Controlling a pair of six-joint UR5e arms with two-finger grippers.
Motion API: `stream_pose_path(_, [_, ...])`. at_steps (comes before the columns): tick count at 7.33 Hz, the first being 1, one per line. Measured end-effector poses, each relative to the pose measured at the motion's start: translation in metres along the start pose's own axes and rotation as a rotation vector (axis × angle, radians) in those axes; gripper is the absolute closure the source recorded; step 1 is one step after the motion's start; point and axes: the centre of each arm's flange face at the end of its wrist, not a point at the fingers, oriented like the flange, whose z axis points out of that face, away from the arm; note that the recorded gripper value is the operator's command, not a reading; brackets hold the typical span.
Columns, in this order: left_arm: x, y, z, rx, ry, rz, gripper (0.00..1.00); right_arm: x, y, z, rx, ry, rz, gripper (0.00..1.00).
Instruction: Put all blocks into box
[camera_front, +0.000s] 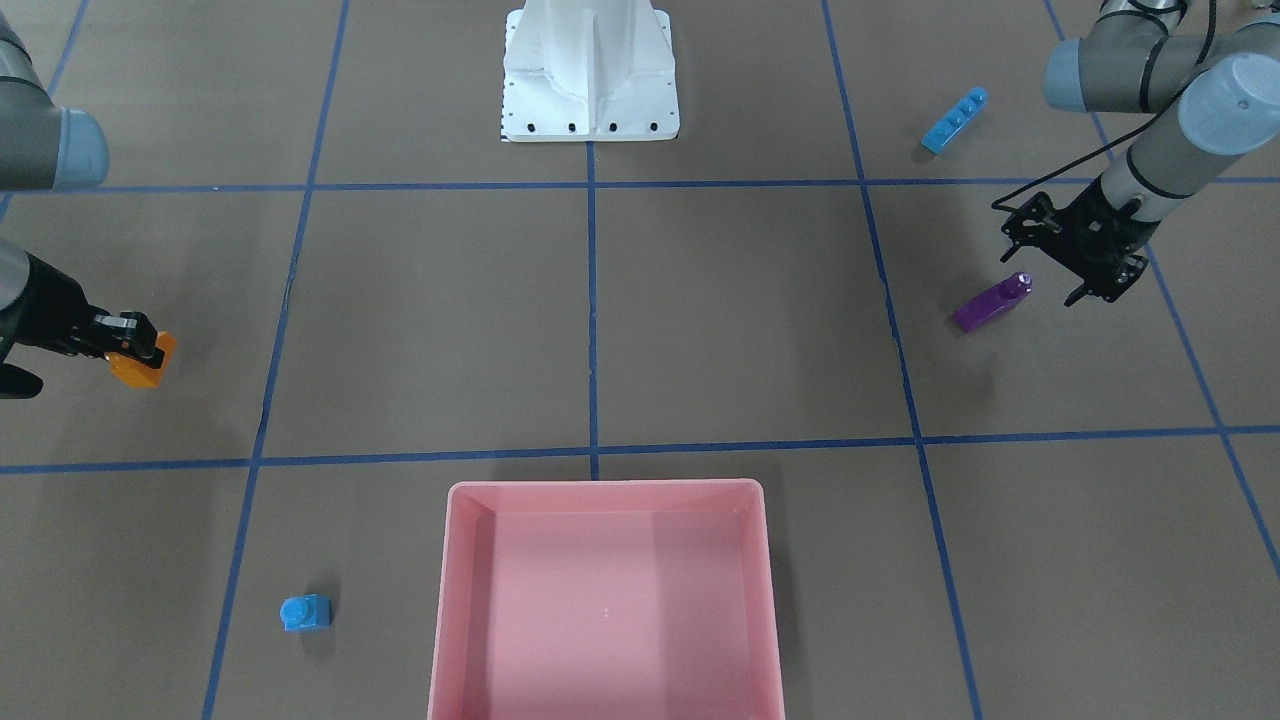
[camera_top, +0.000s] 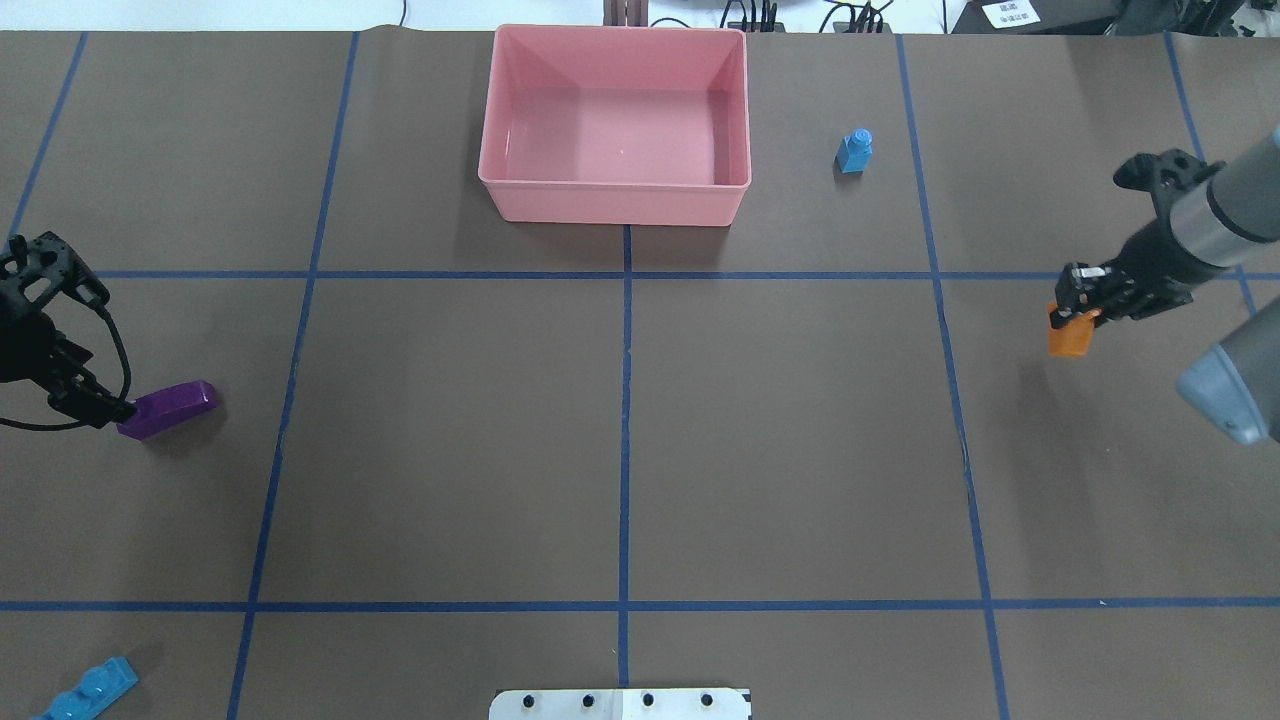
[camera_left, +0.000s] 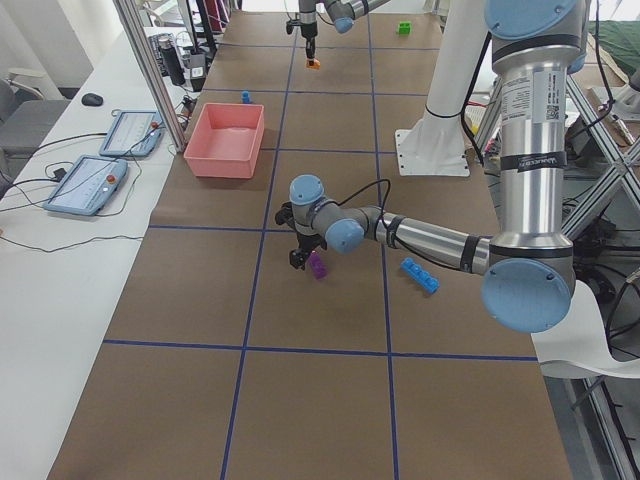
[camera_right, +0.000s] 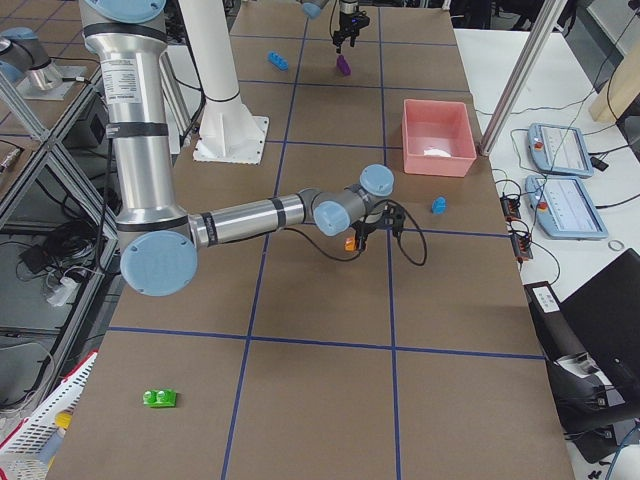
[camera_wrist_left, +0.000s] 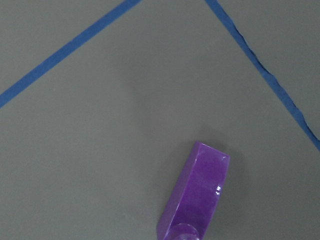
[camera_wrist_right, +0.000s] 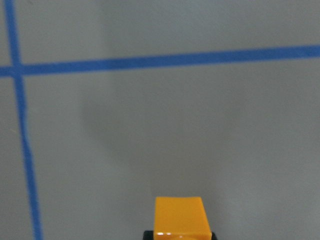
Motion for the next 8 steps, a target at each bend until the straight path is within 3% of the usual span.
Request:
stream_pose_path(3, [0.017, -0.002, 0.022, -0.034, -0.008, 0.150, 0.01, -0.183, -0.084, -0.050, 0.037, -0.029, 0.104, 1.00])
stream_pose_path(6, [0.034, -0.014, 0.042, -0.055, 0.016, 0.192, 0.02, -0.330, -0.133, -0.050, 0.096, -0.011, 0.203, 1.00])
stream_pose_path(7, [0.035, -0.020, 0.045, -0.053, 0.019, 0.199, 0.10, -0.362, -0.137, -0.037, 0.135, -0.017, 0.224, 1.00])
stream_pose_path(8, [0.036, -0.025, 0.047, -0.050, 0.016, 0.203, 0.28, -0.385, -0.137, -0.020, 0.171, -0.028, 0.245, 1.00])
